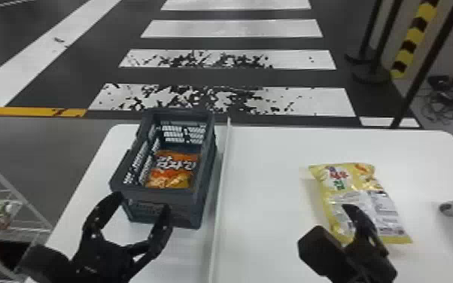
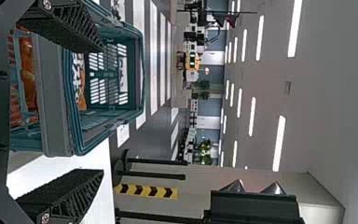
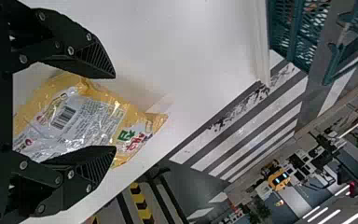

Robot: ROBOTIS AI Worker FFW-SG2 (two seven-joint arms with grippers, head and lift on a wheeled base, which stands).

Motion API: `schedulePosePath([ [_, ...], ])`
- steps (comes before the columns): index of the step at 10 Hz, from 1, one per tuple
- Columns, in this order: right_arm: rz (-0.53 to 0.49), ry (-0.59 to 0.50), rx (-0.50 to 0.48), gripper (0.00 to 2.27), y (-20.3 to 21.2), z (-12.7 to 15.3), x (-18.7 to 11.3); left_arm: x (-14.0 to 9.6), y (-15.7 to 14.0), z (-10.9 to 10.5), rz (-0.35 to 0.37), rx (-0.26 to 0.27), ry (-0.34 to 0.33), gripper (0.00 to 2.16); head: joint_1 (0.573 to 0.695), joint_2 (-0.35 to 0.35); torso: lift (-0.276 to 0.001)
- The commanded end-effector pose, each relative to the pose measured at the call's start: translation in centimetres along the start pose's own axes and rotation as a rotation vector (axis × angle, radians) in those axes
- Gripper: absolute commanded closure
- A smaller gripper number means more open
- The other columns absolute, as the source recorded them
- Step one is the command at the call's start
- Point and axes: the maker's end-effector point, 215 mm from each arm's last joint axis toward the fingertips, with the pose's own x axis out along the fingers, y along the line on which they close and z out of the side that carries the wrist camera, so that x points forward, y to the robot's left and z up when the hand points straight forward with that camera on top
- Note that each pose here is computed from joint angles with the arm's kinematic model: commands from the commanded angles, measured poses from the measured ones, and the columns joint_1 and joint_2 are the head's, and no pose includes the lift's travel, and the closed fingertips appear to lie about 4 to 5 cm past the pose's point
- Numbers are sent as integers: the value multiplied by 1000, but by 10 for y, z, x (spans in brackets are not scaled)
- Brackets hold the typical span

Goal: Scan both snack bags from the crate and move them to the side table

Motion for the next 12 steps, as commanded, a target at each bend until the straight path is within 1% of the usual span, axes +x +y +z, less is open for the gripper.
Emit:
schedulePosePath([
  [1, 61, -81, 171, 63, -11, 24, 3, 0, 1, 1, 2, -1, -5, 80, 695, 101, -99],
  [2, 131, -157, 333, 87, -24, 42, 7, 0, 0, 1, 1, -2, -7, 80, 695, 118, -99],
  [3, 177, -218, 484, 93, -45, 52, 9, 0, 1, 3, 2, -1, -11, 80, 695, 130, -99],
  [4, 191, -262, 584, 113, -66, 54, 10, 0, 1, 3, 2, -1, -11, 80, 695, 129, -99],
  [5, 196, -288, 664, 154, -83, 51, 11, 0, 0, 2, 1, -2, -11, 80, 695, 121, -99],
  [6, 189, -305, 721, 346, -98, 42, 14, 0, 0, 2, 1, -3, -11, 80, 695, 99, -99],
  [7, 169, -352, 767, 772, -112, 42, 18, 0, -1, 2, -1, -4, -12, 80, 695, 75, -99],
  [8, 163, -334, 799, 1578, -114, 31, 28, 0, -1, 1, -2, -5, -10, 80, 695, 53, -99],
  [9, 156, -316, 814, 2138, -114, 23, 37, 0, -1, 0, -1, -5, -8, 80, 695, 42, -99],
  [10, 174, -308, 824, 2240, -110, 19, 45, 0, -1, 0, -1, -5, -8, 80, 695, 25, -99],
  [11, 180, -297, 839, 2246, -108, 14, 53, 0, -1, 0, -1, -5, -7, 80, 695, 19, -99],
  [12, 176, -309, 855, 2246, -111, 15, 64, 0, -2, -1, -1, -7, -7, 80, 695, 17, -99],
])
